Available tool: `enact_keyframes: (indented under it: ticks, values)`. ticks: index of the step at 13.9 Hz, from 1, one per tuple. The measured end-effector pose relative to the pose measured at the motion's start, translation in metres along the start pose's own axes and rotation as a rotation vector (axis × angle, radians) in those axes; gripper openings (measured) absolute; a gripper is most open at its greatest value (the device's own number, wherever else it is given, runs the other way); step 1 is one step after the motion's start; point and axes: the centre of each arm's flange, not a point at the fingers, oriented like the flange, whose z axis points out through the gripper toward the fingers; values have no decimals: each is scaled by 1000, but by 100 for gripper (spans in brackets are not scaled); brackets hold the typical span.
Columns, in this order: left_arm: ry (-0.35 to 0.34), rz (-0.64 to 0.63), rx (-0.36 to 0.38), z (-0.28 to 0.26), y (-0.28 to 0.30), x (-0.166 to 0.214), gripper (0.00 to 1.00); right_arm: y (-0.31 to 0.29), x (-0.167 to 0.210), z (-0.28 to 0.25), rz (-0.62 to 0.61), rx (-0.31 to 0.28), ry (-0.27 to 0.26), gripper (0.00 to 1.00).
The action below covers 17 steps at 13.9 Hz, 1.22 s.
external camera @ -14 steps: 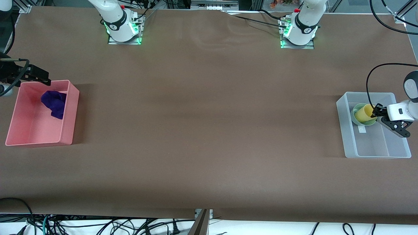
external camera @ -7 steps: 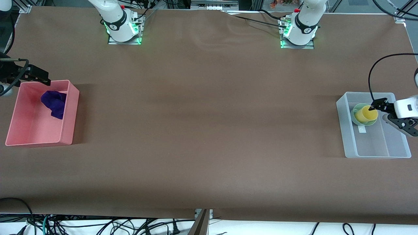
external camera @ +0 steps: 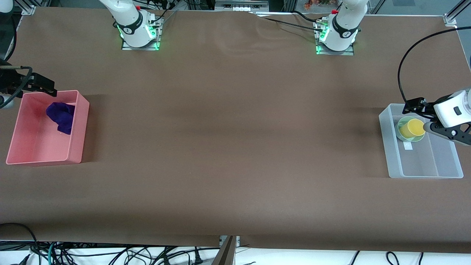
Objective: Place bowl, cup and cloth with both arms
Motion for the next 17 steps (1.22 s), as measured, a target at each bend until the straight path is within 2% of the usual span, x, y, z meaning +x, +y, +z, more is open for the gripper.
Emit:
enact_keyframes:
  ticks: [2,5,8,11,17]
  values:
    - [41,-81,27,-29,31,4,100,0,0,0,1,0,0,100]
    - [99,-241,-24,-60,80,-6,100,0,0,0,1,0,0,100]
    - [192,-275,10,-55,93,-17,100,1,0,0,1,0,0,100]
    - [201,-284,20,-41,97,-34,100,1,0,0,2,0,0,100]
    - [198,-272,22,-40,105,-36,100,1,0,0,3,0,0,100]
